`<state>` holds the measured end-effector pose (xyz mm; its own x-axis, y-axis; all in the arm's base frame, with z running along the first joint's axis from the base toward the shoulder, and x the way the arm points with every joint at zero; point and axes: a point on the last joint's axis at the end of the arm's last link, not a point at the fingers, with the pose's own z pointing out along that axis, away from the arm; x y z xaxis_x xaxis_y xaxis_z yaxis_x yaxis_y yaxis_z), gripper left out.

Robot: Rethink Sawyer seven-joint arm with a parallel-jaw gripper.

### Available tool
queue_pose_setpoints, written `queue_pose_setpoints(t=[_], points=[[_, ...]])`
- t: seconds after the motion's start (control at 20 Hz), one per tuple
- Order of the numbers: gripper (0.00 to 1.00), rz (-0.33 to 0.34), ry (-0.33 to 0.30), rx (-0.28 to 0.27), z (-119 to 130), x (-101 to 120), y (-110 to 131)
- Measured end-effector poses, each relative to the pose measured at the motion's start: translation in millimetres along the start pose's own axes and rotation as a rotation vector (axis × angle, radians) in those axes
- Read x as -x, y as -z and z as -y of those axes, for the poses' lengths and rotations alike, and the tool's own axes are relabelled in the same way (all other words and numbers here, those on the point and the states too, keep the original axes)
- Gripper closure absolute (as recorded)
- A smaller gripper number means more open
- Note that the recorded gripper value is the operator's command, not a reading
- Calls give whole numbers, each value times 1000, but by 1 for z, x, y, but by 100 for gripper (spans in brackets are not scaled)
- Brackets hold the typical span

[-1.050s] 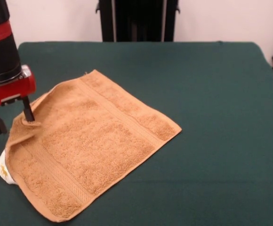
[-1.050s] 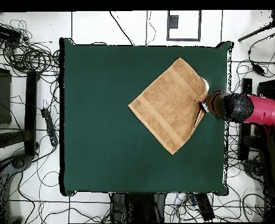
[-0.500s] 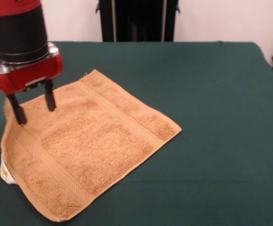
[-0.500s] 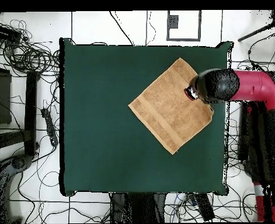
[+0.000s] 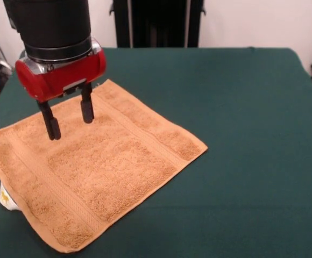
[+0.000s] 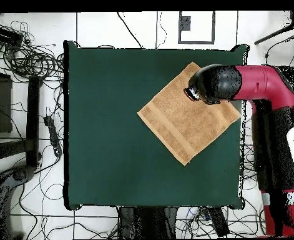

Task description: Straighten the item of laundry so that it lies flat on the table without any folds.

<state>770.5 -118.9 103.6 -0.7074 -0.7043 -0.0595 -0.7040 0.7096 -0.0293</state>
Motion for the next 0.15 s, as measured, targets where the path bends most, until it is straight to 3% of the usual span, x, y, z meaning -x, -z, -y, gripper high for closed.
queue_pose_setpoints(t=[0.15], points=[[0,3,-4,0,1,-2,-2]])
